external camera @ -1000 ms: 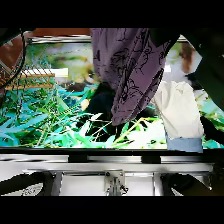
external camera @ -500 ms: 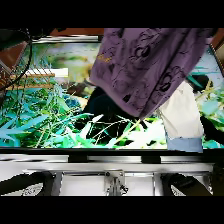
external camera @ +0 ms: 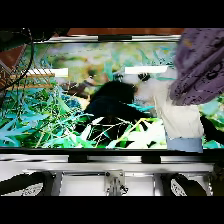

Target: Fold the shirts.

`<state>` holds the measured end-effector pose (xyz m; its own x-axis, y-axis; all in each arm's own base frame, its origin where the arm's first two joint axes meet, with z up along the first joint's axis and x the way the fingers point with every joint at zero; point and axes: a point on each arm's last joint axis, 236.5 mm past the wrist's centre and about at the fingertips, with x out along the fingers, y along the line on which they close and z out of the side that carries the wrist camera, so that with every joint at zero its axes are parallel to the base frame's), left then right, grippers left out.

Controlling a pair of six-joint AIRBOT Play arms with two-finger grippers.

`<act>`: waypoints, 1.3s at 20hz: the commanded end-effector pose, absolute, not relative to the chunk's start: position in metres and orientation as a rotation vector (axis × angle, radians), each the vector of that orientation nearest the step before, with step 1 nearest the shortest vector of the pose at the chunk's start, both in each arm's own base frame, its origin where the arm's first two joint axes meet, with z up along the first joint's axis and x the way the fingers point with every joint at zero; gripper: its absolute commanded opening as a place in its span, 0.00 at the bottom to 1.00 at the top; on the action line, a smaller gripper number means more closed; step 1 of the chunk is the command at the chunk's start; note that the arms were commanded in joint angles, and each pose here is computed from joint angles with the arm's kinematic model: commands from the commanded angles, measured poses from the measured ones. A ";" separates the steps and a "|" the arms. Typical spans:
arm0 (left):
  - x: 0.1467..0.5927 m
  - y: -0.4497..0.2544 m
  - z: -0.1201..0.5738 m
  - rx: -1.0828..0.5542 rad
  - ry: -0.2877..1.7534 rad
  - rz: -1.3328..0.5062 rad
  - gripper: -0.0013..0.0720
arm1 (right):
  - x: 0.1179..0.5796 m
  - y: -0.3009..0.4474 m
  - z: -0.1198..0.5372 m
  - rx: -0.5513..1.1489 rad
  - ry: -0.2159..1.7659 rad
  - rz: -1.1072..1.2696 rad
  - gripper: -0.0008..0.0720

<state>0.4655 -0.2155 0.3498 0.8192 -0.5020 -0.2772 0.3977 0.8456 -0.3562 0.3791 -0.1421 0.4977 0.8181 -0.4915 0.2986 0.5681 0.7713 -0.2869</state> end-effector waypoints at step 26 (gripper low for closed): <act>0.463 -0.217 0.337 -0.215 0.408 -0.500 0.75 | 0.210 -0.328 0.481 -0.373 -0.021 -1.348 0.10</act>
